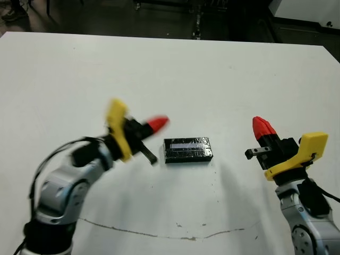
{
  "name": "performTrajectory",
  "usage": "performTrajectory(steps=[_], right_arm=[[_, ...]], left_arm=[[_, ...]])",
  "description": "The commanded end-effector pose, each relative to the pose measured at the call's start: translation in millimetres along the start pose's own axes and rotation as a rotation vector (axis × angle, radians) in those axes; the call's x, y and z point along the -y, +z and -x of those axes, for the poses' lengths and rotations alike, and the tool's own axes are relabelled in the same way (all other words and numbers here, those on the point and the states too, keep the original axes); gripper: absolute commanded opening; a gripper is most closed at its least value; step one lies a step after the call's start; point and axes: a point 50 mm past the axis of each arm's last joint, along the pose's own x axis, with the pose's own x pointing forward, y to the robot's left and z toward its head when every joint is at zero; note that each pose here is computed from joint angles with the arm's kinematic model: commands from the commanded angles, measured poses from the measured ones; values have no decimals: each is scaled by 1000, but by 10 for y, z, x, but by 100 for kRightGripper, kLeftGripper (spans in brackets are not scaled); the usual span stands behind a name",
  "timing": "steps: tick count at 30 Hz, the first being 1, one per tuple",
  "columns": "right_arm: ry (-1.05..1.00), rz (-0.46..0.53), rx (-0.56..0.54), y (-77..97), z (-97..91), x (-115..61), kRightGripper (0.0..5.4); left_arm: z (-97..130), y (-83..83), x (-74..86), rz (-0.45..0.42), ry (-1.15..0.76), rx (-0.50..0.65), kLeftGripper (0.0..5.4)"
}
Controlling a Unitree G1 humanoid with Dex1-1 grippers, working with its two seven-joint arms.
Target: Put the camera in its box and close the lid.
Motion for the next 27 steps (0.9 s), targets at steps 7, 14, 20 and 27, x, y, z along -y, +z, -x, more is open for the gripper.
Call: performTrajectory(steps=[7, 14, 20, 27], right_arm=[[-50, 28, 10, -67, -52, -20, 0], [-98, 69, 32, -60, -72, -21, 0], [-106, 85, 47, -54, -87, -15, 0], [-107, 75, 52, -50, -86, -15, 0]], left_arm=[[301, -171, -253, 21, 387, 197, 2], [299, -234, -271, 15, 493, 228, 2], [309, -294, -248, 28, 514, 205, 2], [310, -313, -227, 29, 498, 217, 2]])
